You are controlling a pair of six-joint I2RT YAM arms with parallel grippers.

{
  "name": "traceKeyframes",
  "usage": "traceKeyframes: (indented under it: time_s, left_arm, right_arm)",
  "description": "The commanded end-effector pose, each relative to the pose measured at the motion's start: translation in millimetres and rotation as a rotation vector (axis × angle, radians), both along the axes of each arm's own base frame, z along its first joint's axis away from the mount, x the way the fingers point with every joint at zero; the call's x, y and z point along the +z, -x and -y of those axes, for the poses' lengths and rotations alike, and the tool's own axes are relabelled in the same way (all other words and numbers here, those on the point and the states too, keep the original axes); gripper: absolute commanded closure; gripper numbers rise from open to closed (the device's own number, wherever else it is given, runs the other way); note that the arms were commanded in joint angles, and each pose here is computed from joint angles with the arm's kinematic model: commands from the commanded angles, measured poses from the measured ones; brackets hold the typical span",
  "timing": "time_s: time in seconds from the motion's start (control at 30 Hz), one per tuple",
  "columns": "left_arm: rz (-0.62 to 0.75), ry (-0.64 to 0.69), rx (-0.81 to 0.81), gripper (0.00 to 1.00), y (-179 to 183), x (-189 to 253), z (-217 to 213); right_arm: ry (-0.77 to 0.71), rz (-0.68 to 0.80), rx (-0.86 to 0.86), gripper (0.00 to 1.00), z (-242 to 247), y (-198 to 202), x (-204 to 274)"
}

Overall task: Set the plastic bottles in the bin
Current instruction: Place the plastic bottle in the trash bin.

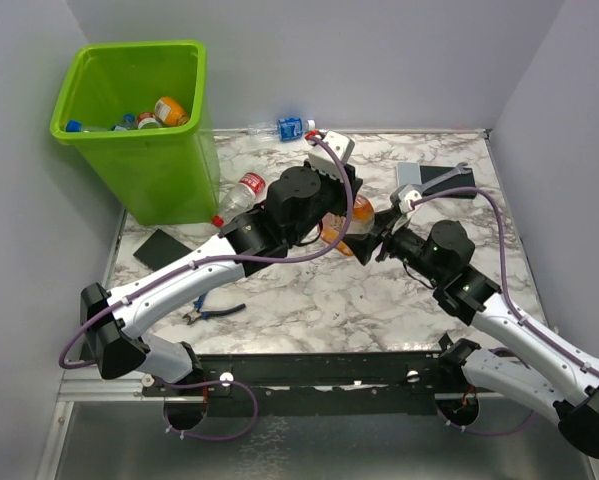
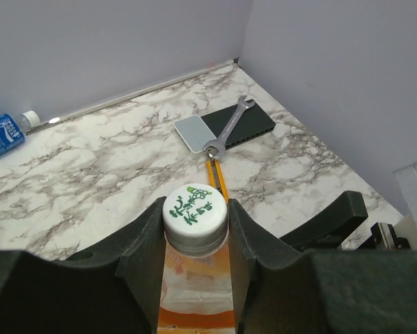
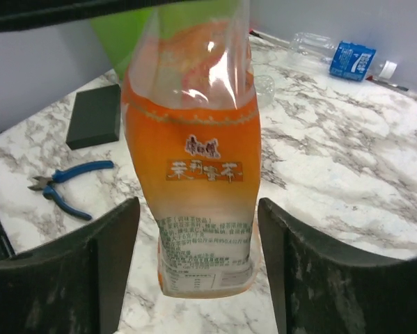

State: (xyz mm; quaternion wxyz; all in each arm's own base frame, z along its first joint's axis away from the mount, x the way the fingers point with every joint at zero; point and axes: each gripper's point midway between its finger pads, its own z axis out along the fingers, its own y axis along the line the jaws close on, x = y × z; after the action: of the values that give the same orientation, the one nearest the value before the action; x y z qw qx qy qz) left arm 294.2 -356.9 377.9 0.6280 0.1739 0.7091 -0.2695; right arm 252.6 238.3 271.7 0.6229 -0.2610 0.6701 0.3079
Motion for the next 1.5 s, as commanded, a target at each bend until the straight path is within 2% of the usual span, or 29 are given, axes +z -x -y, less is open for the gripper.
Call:
traceKeyframes:
  time_s: [0.0,0.03,0.23,0.37,0.43,0.57,0.67,0.83,1.0,1.2,1.47]
  left_arm:
    - [0.022,-0.021,-0.001,1.0,0,5,-1]
    - [0.025,-0.023,0.01,1.0,-1,6,-4]
    - [0.057,-0.031,0.097,1.0,-7,10,-24]
    - [0.104,-0.016,0.152,1.0,-6,18,-43]
    - [0.155,0.007,0.178,1.0,-5,24,-55]
    - [0.275,0.035,0.203,1.0,3,26,-79]
    - [0.308,-0.012,0.209,1.0,6,17,-89]
    - [0.307,-0.048,0.212,1.0,8,-3,-101]
    - [0.308,-0.046,0.195,1.0,8,0,-99]
    - [0.258,-0.065,0.352,1.0,-14,32,-117]
    - [0.259,-0.023,0.69,1.0,-45,94,-183]
  right_arm:
    - [-0.042,-0.025,0.018,0.08,-5,5,23]
    - [-0.051,-0.049,0.027,0.01,-6,7,25]
    - [-0.082,-0.262,0.071,0.0,-8,31,38]
    - [-0.122,-0.263,0.101,0.0,0,51,54]
    - [-0.148,-0.261,0.046,0.0,12,52,53]
    - [-0.243,-0.346,-0.174,0.0,43,42,18]
    - [-0.311,-0.417,-0.306,0.0,62,39,-17]
    - [-0.336,-0.47,-0.352,0.0,68,41,-53]
    - [-0.322,-0.538,-0.424,0.0,73,37,-78]
    - [-0.294,-0.635,-0.462,0.0,71,38,-97]
    - [-0.247,-0.651,-0.392,0.01,53,34,-99]
